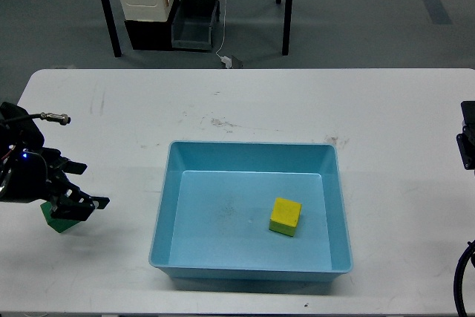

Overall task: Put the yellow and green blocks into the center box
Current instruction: 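Move the left gripper down onto the green cube and grasp it, then lift the green cube with the left gripper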

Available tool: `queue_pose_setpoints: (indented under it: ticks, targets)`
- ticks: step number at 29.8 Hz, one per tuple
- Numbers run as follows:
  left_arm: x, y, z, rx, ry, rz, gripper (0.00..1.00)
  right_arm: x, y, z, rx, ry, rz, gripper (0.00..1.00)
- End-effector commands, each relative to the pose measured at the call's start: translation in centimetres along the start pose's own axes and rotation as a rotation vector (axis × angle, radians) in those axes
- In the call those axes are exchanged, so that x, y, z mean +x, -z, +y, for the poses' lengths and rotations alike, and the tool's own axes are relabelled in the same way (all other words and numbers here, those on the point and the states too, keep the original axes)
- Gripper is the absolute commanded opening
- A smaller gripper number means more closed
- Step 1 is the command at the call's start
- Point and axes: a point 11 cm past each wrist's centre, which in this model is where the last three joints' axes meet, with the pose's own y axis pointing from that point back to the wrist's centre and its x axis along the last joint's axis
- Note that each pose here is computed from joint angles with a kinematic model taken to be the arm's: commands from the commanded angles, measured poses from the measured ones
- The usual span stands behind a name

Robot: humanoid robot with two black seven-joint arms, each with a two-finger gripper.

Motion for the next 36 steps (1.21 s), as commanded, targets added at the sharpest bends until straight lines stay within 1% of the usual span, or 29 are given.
queue_pose_setpoints:
  ticks: [1,8,14,18,21,23,26,28,29,30,33,36]
  targets:
    - [-2.2,1.4,-0.6,0.052,0.084,-0.021,0.99,0.0,-0.1,0.1,-0.004,0.000,0.000,0.98]
    - [-4.1,2.9,-1.0,0.085,0.131,0.027,0.99,0.0,-0.3,0.3,-0.011,-0.001,-0.001,0.98]
    - [-5.5,3.4,-1.7,0.091,0.171,0.053,0.98,0.0,-0.4,0.5,-0.017,-0.003,-0.001,0.98]
    - [-6.4,3.6,-2.0,0.093,0.166,0.042,0.89,0.0,-0.5,0.5,-0.019,-0.003,-0.001,0.98]
    - [-6.9,4.0,-2.3,0.101,0.159,0.038,0.78,0.0,-0.5,0.5,-0.020,-0.004,0.000,0.98]
    - [-6.9,4.1,-2.4,0.101,0.156,0.038,0.73,0.0,-0.6,0.6,-0.024,-0.004,-0.001,0.98]
    - [-7.0,4.3,-2.4,0.106,0.156,0.041,0.57,0.0,-0.6,0.6,-0.024,-0.011,0.001,0.98]
    - [-7.3,4.2,-2.4,0.105,0.163,0.045,0.49,0.0,-0.6,0.5,-0.023,-0.011,0.001,0.98]
    - [-7.3,4.2,-2.4,0.106,0.163,0.046,0.42,0.0,-0.6,0.6,-0.023,-0.011,0.001,0.98]
    - [-7.5,4.3,-2.4,0.107,0.167,0.049,0.37,0.1,-0.6,0.6,-0.024,-0.013,0.002,0.98]
    - [-7.3,4.6,-2.2,0.118,0.161,0.047,0.32,0.1,-0.6,0.6,-0.025,-0.015,0.003,0.98]
    - [-5.5,5.7,-1.4,0.147,0.098,0.045,0.32,0.2,-0.7,0.7,-0.030,-0.017,0.003,0.98]
